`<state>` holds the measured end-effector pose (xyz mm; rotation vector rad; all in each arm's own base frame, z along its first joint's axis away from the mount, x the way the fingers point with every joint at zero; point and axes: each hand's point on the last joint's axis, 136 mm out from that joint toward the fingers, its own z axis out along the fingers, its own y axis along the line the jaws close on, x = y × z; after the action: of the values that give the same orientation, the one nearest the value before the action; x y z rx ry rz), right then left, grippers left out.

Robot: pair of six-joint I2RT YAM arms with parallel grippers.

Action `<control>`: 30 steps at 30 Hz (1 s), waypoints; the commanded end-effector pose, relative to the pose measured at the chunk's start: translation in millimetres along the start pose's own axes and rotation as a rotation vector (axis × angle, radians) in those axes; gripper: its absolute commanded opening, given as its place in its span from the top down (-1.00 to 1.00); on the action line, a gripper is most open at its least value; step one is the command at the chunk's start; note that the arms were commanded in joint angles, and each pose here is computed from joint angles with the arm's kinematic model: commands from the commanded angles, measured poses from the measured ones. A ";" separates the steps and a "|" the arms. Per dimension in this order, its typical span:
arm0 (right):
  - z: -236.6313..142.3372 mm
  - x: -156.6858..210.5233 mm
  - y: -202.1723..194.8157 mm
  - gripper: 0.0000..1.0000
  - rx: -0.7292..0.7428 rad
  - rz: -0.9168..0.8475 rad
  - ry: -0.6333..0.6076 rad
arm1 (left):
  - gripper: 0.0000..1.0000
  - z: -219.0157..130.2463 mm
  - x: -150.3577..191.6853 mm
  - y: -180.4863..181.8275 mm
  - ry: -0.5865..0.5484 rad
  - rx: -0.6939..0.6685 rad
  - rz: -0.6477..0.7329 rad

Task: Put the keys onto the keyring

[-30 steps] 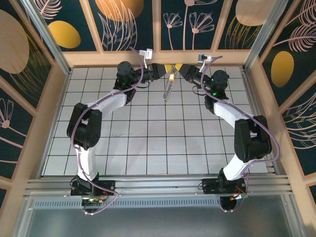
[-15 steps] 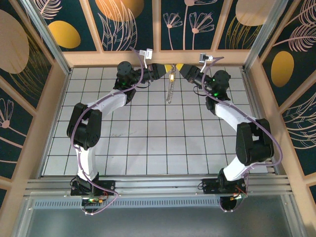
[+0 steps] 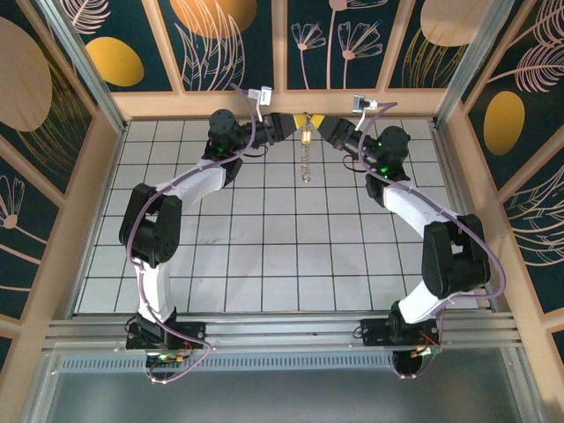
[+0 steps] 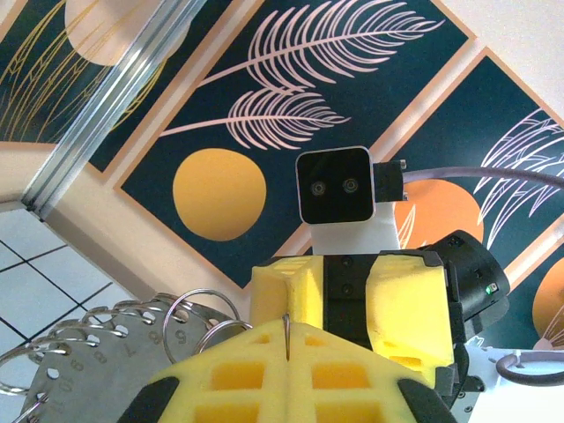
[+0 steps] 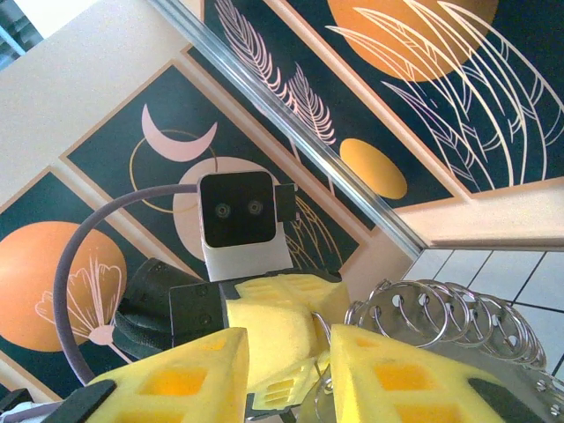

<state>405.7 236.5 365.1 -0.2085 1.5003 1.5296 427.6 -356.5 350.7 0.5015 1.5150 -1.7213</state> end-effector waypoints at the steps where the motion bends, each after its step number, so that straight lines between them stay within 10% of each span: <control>1: 4.5 -1.2 8.0 0.40 -0.032 -0.033 0.005 | 1.00 1.2 -13.5 -24.2 -0.029 0.043 0.064; 30: 12.5 12.6 -2.1 0.41 -0.029 -0.012 0.046 | 1.00 3.6 -14.6 -23.6 -0.025 0.049 0.065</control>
<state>409.6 243.6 354.2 -0.2091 1.5277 1.5411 429.8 -356.1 348.9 0.4887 1.5255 -1.7193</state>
